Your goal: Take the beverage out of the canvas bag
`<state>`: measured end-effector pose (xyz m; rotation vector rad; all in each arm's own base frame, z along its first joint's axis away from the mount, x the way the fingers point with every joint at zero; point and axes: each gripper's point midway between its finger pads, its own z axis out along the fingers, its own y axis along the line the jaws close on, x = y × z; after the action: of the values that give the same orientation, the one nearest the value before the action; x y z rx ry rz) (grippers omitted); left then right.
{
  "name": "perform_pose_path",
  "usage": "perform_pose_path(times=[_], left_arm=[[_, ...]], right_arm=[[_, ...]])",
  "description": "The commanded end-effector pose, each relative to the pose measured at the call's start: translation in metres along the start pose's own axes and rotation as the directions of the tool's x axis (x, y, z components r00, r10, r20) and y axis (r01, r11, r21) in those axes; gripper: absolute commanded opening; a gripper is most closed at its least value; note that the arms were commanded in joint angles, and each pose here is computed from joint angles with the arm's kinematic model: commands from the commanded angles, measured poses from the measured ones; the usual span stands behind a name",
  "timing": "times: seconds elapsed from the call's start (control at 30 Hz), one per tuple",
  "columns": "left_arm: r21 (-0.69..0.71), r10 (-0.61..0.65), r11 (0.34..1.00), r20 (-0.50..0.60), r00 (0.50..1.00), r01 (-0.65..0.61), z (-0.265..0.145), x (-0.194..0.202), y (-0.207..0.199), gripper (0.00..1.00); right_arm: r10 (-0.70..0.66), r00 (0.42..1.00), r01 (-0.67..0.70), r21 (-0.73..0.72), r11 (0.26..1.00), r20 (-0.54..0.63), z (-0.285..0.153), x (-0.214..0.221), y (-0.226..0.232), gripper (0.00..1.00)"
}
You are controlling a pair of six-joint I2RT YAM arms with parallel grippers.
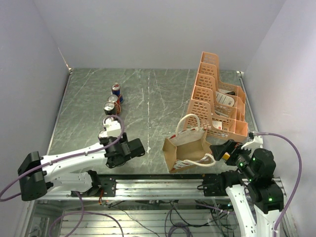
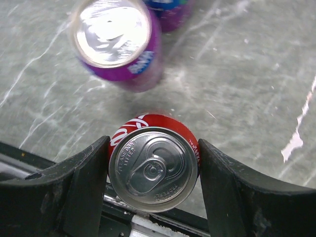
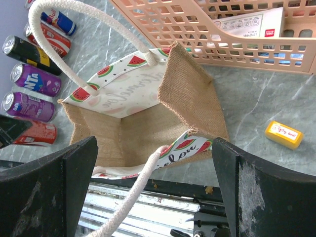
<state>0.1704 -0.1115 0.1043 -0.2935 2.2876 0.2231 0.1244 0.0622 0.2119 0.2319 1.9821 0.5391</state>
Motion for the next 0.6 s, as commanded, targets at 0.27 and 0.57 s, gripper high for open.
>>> perform_pose_path(times=[0.27,0.57], left_arm=[[-0.102,-0.45,0.87,0.234,0.862,0.482,-0.006,-0.032,0.072,0.07],[-0.1,-0.457,0.852,0.337,0.823,0.513,0.004,-0.05,0.067,0.07]], right_arm=[[-0.002,0.999,0.003,-0.006,1.0,0.037,0.001,-0.006,0.001,1.0],[-0.002,0.999,0.003,-0.008,1.0,0.042,0.0,-0.006,0.001,1.0]])
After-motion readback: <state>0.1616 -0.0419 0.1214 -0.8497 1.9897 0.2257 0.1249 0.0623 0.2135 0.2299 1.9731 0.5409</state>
